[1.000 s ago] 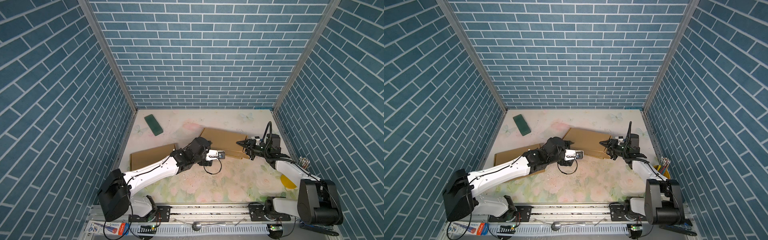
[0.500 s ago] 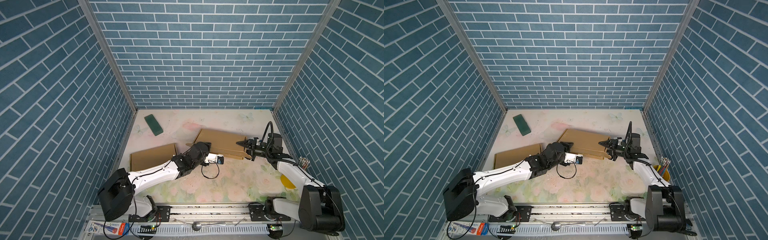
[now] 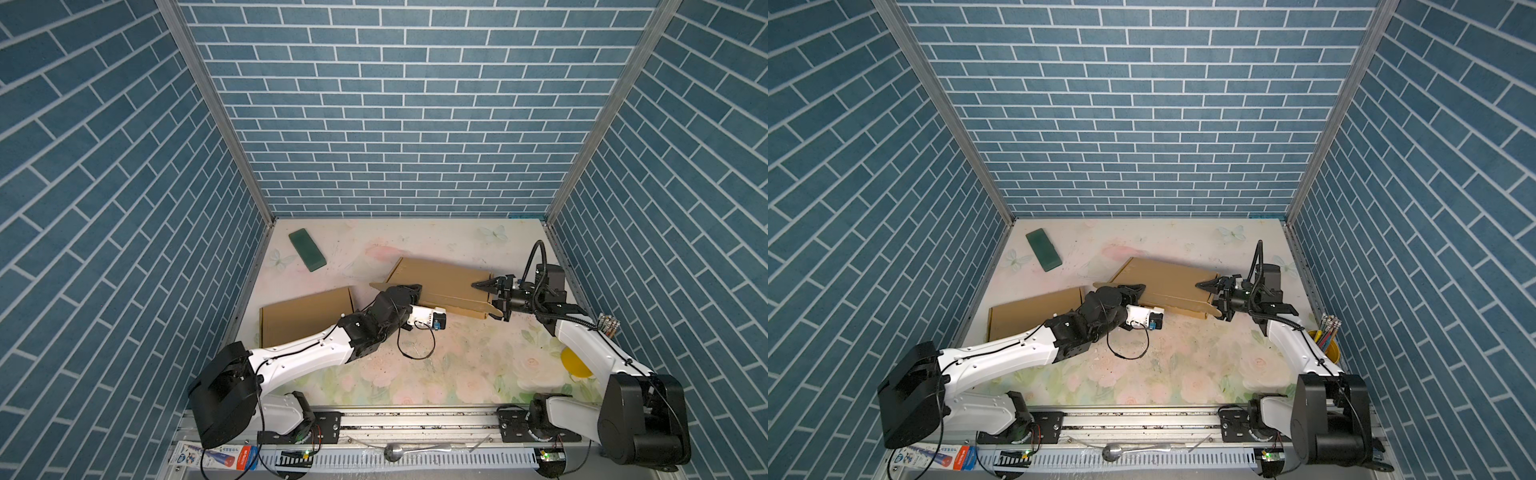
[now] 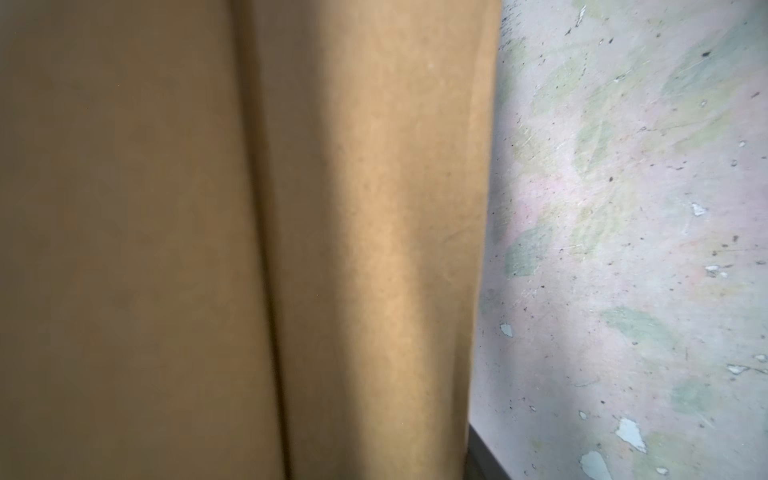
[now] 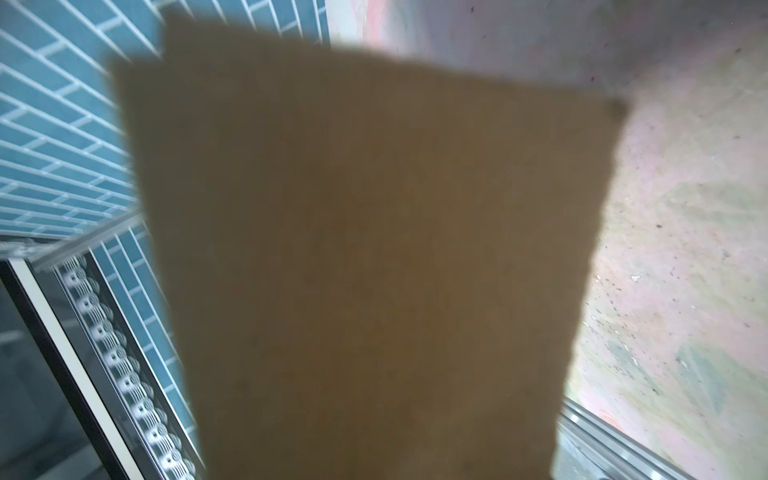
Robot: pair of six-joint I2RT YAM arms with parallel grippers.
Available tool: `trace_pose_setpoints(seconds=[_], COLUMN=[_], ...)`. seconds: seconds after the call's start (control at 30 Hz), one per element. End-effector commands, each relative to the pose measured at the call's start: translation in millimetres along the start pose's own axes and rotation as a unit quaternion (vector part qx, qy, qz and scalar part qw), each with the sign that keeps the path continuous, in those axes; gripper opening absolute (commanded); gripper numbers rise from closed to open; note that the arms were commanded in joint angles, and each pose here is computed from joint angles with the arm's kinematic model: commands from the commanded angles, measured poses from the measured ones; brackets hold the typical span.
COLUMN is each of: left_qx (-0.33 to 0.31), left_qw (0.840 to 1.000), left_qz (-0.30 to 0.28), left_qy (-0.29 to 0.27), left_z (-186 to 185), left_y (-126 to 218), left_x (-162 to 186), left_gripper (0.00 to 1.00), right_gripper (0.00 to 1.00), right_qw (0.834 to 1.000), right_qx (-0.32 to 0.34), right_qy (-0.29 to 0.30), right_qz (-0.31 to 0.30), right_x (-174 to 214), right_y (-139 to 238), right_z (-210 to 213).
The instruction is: Fold the paper box
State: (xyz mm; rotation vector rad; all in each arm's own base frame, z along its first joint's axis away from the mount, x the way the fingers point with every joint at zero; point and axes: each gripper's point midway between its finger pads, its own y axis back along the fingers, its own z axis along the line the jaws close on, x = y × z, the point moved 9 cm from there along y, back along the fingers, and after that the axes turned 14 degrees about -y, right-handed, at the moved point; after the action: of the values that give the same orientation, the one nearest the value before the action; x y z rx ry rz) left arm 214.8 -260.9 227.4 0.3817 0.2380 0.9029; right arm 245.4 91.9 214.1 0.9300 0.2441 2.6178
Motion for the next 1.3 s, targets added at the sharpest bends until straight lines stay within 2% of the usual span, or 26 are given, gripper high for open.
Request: trace_pose_setpoints(seconds=[0.0, 0.1, 0.27, 0.37, 0.47, 0.53, 0.7, 0.77, 0.83, 0.97, 1.1, 1.27], left_qx=[0.010, 0.034, 0.107, 0.169, 0.238, 0.285, 0.384, 0.417, 0.442, 0.478, 0.495, 0.508], left_qw=[1.000, 0.999, 0.991, 0.977, 0.956, 0.940, 0.895, 0.878, 0.862, 0.841, 0.830, 0.822], left_qz=[0.004, 0.017, 0.051, 0.064, 0.077, 0.077, 0.070, 0.070, 0.069, 0.063, 0.058, 0.067], left_qy=[0.006, 0.023, 0.065, 0.110, 0.154, 0.172, 0.217, 0.226, 0.238, 0.246, 0.252, 0.250], left_z=[-2, -6, -13, -13, -4, 1, 14, 12, 9, 10, 11, 7], left_y=[4, 4, 5, 8, 12, 15, 18, 15, 9, -8, -28, -40], left_x=[1, 3, 9, 15, 20, 20, 17, 18, 19, 18, 18, 25], left_gripper=[0.48, 0.47, 0.47, 0.48, 0.48, 0.48, 0.48, 0.49, 0.49, 0.49, 0.48, 0.48], right_gripper=[0.67, 0.74, 0.77, 0.78, 0.77, 0.76, 0.76, 0.75, 0.76, 0.77, 0.77, 0.75], right_qw=[0.999, 0.999, 0.998, 0.995, 0.986, 0.971, 0.908, 0.897, 0.897, 0.891, 0.877, 0.875], right_qx=[-0.005, -0.005, -0.016, -0.005, 0.030, 0.063, 0.089, 0.073, 0.064, 0.115, 0.167, 0.187], right_qy=[0.033, 0.039, 0.063, 0.088, 0.135, 0.187, 0.343, 0.377, 0.393, 0.410, 0.428, 0.424], right_qz=[0.039, 0.021, -0.014, -0.046, -0.090, -0.134, -0.224, -0.219, -0.193, -0.159, -0.141, -0.143], right_x=[17, 13, 7, 6, 9, 14, 36, 43, 46, 45, 38, 21], right_y=[3, 8, 23, 35, 46, 56, 75, 75, 70, 50, 28, 16], right_z=[12, 8, 6, 5, 9, 16, 29, 29, 26, 15, 12, 18])
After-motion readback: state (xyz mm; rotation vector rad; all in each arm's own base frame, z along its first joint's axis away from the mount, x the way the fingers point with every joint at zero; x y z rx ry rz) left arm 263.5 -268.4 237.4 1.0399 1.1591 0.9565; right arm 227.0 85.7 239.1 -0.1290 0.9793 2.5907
